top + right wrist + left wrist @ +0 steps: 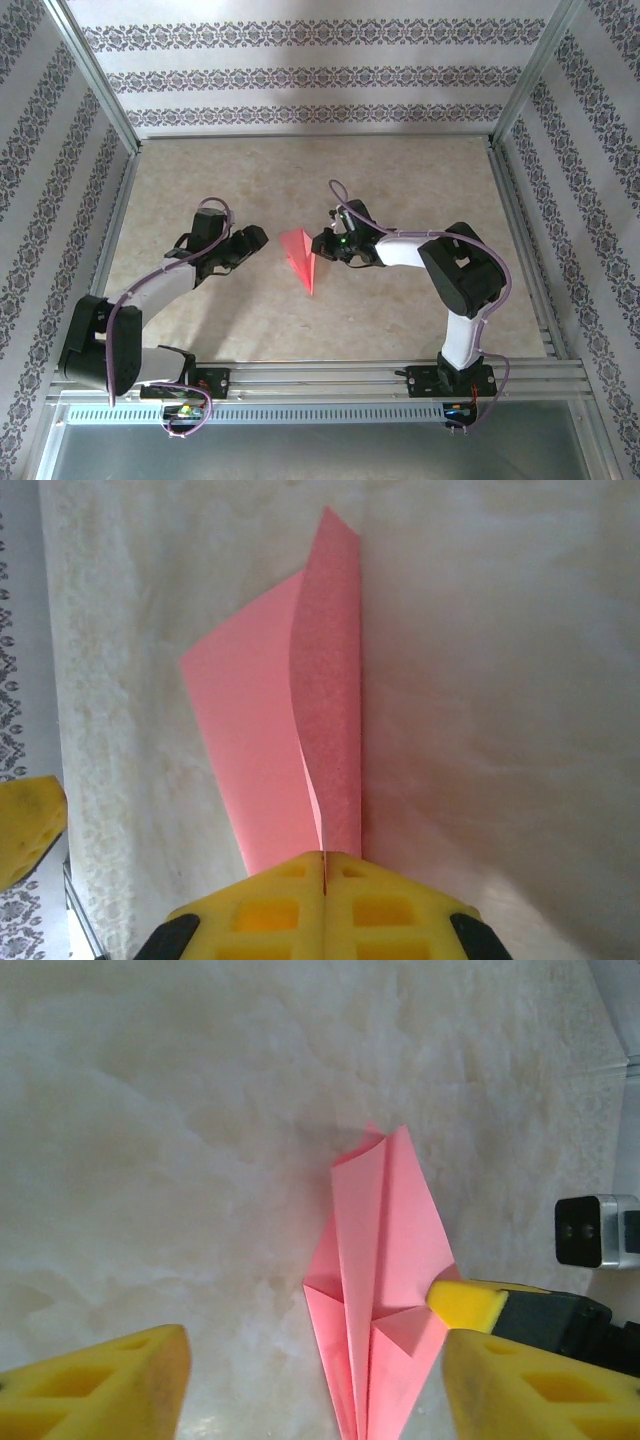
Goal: Fold a paper plane with a square sheet of paper (pick it up from the middle)
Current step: Turn over the paper plane at the center of the table, then move the paper plane to the top-center of the table.
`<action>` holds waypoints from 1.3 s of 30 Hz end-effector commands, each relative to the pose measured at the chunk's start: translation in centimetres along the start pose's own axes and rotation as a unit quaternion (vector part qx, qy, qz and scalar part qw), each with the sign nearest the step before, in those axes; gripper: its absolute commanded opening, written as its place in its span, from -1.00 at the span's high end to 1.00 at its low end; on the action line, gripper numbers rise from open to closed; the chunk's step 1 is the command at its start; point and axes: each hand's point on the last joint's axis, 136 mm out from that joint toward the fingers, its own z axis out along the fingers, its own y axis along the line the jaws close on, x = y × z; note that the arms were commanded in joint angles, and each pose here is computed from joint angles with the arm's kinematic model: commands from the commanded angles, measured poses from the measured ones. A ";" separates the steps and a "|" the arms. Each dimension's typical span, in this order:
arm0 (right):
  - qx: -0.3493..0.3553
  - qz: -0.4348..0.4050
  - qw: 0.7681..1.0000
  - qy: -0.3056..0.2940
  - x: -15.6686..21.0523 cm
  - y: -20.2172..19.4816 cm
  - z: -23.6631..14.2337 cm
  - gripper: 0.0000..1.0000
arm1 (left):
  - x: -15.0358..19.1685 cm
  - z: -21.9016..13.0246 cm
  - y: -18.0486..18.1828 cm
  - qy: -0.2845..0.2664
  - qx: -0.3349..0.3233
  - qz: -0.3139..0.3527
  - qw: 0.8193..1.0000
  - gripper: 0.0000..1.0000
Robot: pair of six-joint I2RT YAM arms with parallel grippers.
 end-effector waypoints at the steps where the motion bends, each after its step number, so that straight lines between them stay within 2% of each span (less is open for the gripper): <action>1: -0.030 -0.005 0.999 -0.015 -0.7 0.9 -0.5 0.93 | 1.2 1.2 -1.4 0.024 0.042 -0.024 0.999 -0.23; 10: -0.035 0.004 0.999 -0.027 -0.7 0.0 -1.3 0.89 | 3.8 4.7 -1.7 0.075 0.043 -0.053 0.995 0.11; 15: -0.034 -0.004 0.999 -0.035 -0.7 -0.2 -1.9 0.66 | 4.6 5.9 -1.6 0.088 0.041 -0.059 0.994 0.23; 19: -0.018 -0.017 0.999 -0.040 -0.6 -0.5 -2.5 0.46 | 4.9 6.4 -1.5 0.093 0.038 -0.057 0.993 0.25; 27: 0.027 -0.022 0.999 -0.032 -0.3 -2.2 -2.6 0.55 | 5.3 6.8 -1.6 0.101 0.036 -0.053 0.993 0.27; 30: 0.023 -0.023 0.999 -0.023 0.0 -2.2 -2.4 0.56 | 5.3 6.8 -1.5 0.101 0.034 -0.051 0.993 0.28; 36: -0.009 -0.060 0.998 -0.010 0.0 0.1 -2.5 0.47 | 5.4 7.0 -1.7 0.107 0.034 -0.046 0.993 0.30; 39: 0.008 -0.079 0.997 0.002 0.3 0.4 -2.4 0.41 | 5.4 7.1 -1.7 0.108 0.034 -0.044 0.993 0.31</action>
